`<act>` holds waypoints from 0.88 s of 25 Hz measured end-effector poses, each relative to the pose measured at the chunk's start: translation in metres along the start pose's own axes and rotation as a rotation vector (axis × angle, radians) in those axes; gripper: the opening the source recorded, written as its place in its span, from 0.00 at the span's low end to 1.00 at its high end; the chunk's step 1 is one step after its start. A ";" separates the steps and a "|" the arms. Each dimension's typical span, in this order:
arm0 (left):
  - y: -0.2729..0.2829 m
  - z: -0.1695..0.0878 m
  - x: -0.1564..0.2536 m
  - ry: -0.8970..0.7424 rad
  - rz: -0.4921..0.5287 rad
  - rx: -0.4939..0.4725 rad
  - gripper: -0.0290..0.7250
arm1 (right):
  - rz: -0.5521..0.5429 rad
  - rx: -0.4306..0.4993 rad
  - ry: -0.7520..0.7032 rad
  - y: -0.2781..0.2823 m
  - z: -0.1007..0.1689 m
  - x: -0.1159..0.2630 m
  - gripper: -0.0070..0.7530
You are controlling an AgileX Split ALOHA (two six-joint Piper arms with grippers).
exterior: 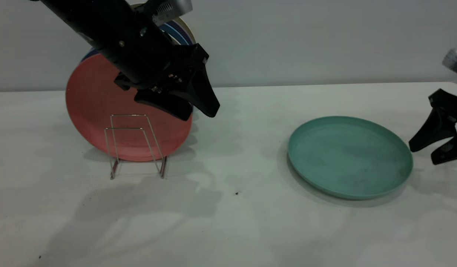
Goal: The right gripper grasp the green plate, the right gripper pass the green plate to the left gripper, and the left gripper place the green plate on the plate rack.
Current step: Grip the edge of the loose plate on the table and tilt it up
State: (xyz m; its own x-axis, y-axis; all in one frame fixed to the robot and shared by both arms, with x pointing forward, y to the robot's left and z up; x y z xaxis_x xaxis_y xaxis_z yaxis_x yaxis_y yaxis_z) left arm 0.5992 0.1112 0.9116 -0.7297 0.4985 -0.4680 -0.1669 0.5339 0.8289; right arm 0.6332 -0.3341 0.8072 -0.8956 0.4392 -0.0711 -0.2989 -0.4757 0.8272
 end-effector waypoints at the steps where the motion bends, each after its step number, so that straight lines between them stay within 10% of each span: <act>1: 0.000 0.000 0.000 0.001 -0.001 0.000 0.75 | 0.008 -0.011 -0.007 -0.006 -0.003 -0.002 0.63; 14: 0.000 -0.003 0.001 0.004 0.012 0.021 0.75 | 0.045 -0.127 -0.076 -0.050 -0.010 -0.002 0.59; 22: -0.001 0.004 -0.004 0.005 -0.033 -0.031 0.75 | 0.038 -0.117 0.032 -0.069 0.008 0.005 0.04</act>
State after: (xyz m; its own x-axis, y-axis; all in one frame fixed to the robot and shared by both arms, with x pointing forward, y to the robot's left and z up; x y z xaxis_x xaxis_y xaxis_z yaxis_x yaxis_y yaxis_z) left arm 0.6046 0.1114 0.9117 -0.7268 0.4778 -0.4935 -0.2110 0.5284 0.8224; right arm 0.6517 -0.2930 0.7539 -0.9164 0.3956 -0.0600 -0.2992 -0.5779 0.7593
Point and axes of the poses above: a point on each arm's last joint axis where the gripper is mounted, y pointing back along that axis away from the gripper, z along the wrist's bending axis when the last joint is at zero, x = y × z, the point moved 3 cm from there along -y, pointing out along that axis toward the gripper, and after that the axes turned 15 degrees about -y, right-handed, at the moved point
